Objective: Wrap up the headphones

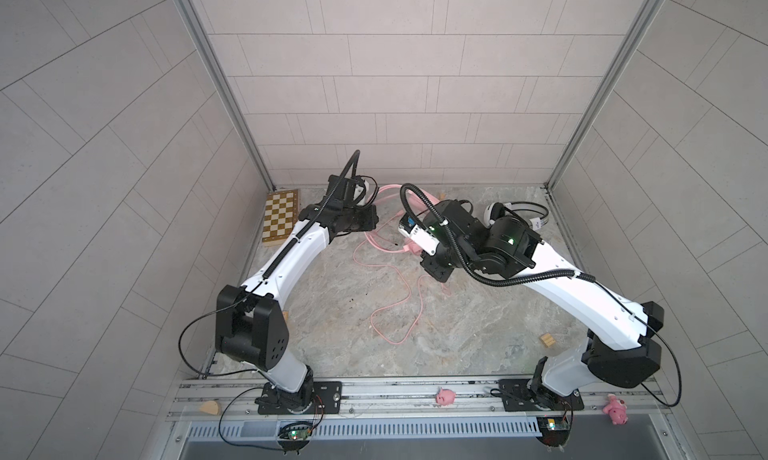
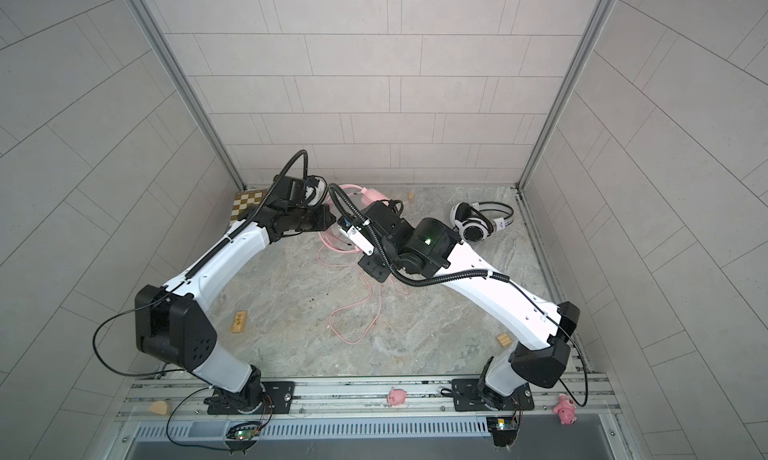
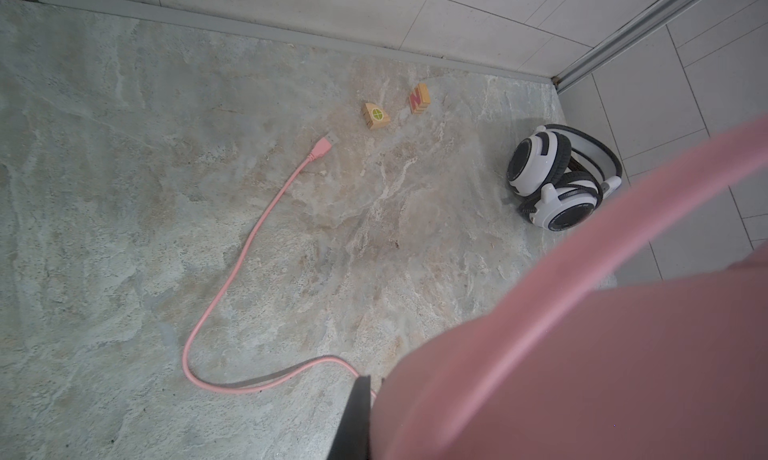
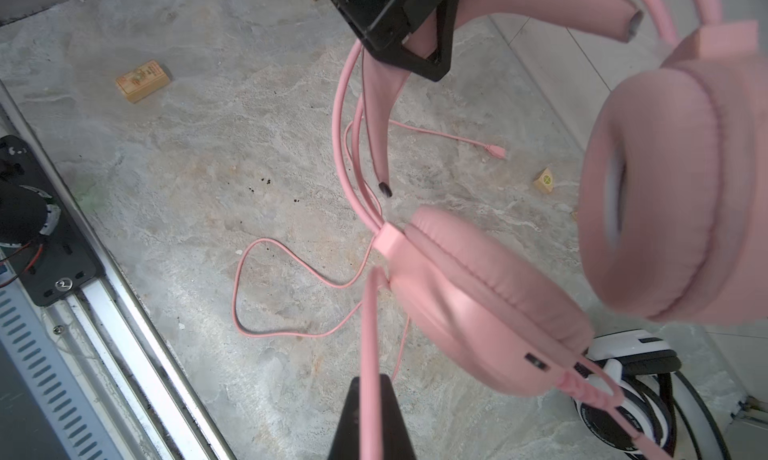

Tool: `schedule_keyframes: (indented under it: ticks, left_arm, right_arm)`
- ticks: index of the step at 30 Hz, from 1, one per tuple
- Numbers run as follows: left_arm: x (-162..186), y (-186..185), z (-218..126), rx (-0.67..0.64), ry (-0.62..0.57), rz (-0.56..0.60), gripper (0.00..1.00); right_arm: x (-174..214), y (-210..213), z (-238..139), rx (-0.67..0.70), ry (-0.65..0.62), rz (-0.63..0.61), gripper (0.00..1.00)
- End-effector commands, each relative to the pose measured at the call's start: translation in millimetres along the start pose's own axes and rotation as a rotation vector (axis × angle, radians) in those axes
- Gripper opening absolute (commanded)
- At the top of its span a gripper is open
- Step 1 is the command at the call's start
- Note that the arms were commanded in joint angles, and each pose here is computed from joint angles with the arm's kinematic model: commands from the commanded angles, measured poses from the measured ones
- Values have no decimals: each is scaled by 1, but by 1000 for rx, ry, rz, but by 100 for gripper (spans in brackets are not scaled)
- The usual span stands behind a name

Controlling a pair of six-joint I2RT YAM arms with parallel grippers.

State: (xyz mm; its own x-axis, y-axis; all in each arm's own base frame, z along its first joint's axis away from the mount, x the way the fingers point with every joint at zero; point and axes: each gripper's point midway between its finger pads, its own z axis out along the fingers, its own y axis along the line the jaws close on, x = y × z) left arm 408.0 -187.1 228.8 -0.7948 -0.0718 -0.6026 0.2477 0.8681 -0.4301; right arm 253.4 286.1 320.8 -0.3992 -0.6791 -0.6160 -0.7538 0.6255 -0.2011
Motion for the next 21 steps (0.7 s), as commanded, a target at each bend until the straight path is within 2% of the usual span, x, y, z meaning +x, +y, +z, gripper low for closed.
schedule_keyframes:
  ticks: [1, 7, 13, 16, 21]
  left_arm:
    - [-18, -25, -12, 60, -46, 34, 0]
    - [-16, -30, -12, 68, -33, 35, 0]
    - [-17, -31, -13, 71, -33, 36, 0]
    - [-17, -32, -14, 74, -34, 37, 0]
    - [-17, -25, -14, 40, -33, 35, 0]
  right_arm:
    - [-13, -10, -14, 47, -38, -31, 0]
    - [-27, 26, 11, -41, 27, -105, 0]
    - [-27, 41, 44, -24, 97, -151, 0]
    - [-34, 33, 41, 20, 67, -137, 0]
    - [-51, -3, 9, 178, -41, -57, 0]
